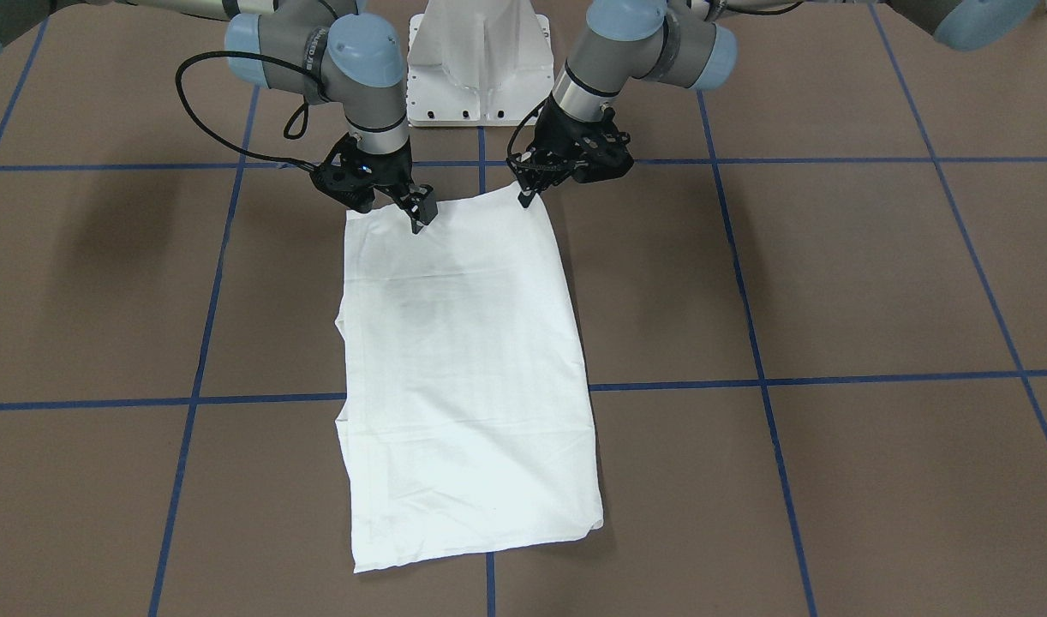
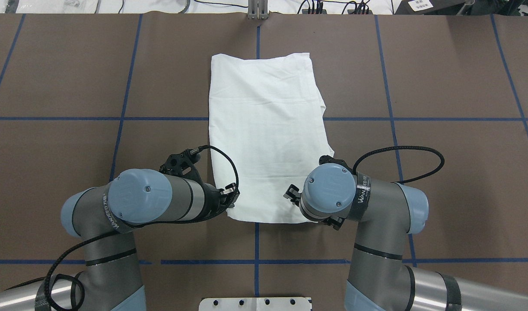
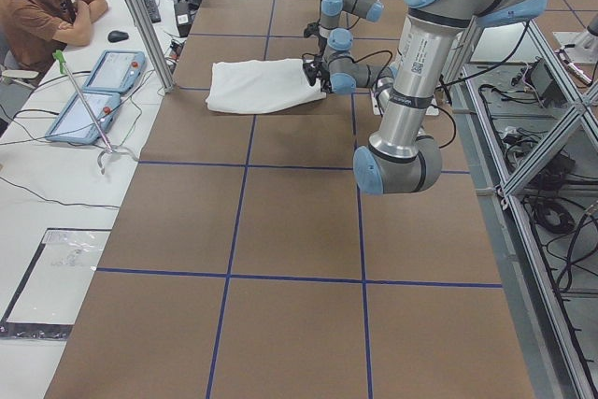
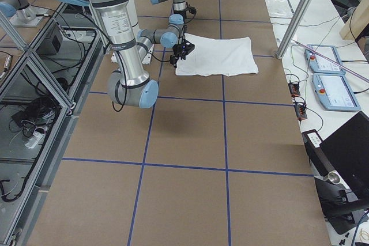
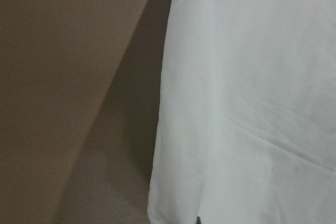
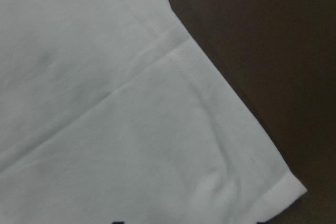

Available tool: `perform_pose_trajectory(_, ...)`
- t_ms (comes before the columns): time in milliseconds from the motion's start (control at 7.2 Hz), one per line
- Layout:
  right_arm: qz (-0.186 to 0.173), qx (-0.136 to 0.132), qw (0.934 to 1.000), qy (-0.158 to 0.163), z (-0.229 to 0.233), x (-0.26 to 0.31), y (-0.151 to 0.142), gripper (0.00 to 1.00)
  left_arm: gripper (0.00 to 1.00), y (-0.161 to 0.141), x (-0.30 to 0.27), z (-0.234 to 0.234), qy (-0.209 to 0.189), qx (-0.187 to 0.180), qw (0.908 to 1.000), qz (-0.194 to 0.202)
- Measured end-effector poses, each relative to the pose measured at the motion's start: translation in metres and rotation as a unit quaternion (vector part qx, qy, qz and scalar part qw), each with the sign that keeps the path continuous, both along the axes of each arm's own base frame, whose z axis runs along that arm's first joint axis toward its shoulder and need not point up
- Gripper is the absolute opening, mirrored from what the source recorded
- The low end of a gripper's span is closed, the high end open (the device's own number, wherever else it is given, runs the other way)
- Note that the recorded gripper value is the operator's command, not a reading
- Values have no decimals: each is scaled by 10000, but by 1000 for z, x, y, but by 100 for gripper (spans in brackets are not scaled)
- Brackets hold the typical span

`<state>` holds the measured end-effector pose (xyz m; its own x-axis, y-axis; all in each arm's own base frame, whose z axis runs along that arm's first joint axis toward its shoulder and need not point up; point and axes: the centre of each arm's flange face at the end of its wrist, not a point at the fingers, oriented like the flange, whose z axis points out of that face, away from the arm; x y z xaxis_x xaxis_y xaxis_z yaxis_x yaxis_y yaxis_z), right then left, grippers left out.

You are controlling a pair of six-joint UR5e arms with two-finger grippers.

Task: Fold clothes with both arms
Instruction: 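Grasp the shirt's two near corners with the left and right grippers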

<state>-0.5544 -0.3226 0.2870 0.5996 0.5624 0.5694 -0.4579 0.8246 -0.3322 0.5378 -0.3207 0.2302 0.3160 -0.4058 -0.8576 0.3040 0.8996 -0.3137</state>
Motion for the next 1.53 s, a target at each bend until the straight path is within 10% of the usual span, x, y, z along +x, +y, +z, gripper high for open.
perform_pose_trajectory(694, -17, -30, 10000, 81, 8, -3, 3, 99, 0, -1, 0, -1, 15, 5, 10000, -4)
perform_pose_trajectory(1527, -33, -24, 9999, 92, 10, -4, 3, 19, 0, -1, 0, -1, 14, 10, 10000, -16)
